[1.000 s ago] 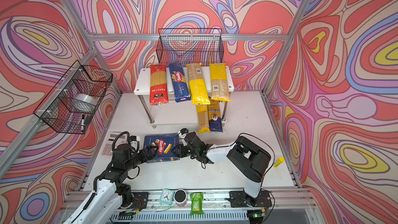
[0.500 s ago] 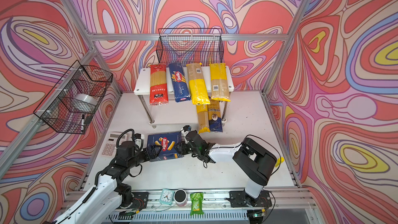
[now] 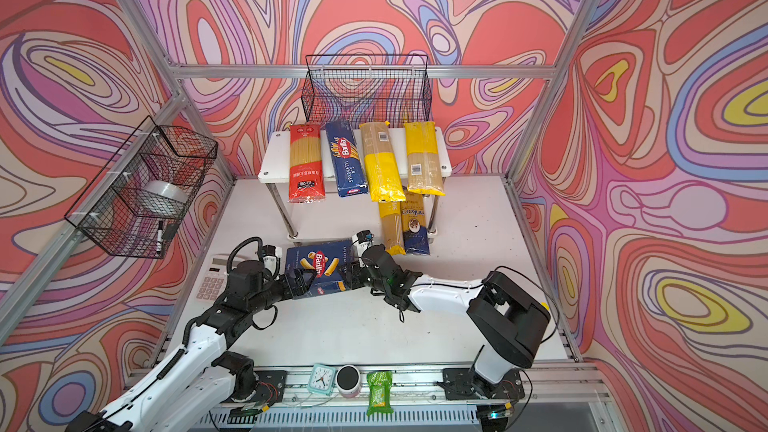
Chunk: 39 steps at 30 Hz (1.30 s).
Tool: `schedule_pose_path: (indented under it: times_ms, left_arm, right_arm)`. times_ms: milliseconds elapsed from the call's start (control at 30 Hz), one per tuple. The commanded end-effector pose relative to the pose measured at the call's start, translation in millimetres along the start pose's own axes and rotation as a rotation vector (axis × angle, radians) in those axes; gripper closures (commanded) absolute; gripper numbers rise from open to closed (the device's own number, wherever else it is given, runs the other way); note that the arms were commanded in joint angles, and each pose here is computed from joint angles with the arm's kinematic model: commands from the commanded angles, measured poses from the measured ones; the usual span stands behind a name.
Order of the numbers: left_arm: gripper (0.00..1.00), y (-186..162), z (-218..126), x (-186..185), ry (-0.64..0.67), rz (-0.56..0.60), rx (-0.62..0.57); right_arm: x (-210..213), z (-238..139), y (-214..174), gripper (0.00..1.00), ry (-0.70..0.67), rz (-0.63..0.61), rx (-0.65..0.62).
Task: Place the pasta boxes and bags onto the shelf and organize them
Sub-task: 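Carry the blue rigatoni box with both grippers onto the lower shelf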
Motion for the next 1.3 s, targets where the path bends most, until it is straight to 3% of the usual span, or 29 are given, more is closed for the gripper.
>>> schedule_pose_path:
  times_ms: [0, 500, 833, 1100, 1267]
  left_arm:
    - [0.00, 15.9, -22.1, -90.6, -0.440, 0.158, 0.002]
    - [0.00, 48.7, -16.3, -131.6, -0.487, 0.228, -0.054]
    - [0.00, 55.3, 4.5, -131.9, -0.480, 0.222, -0.059]
    - [0.00, 70.6, 7.1, -148.2, -0.495, 0.222, -0.085]
    - [0.00, 74.3, 14.3, -148.6, -0.488, 0.227, -0.099]
  right_arm:
    - [71.3, -16.7, 49.6, 0.53, 0.326, -0.102, -0.167]
    - [65.6, -10.5, 59.2, 0.53, 0.246, -0.129, -0.199]
    - [57.7, -9.7, 79.4, 0.53, 0.151, -0.176, -0.236]
    - [41.2, 2.9, 85.3, 0.53, 0.142, -0.129, -0.245]
    - [21.2, 7.6, 87.4, 0.54, 0.111, -0.038, -0.260]
Point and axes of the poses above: each gripper's point midway between its finger pads, its own z axis out along the fingers, its own x axis along the line the jaws close on, y = z × x, the point moved 6 cm from there along -z, back along the fingers, and after that the axes turned 14 degrees about -z, right-handed, at the moved point
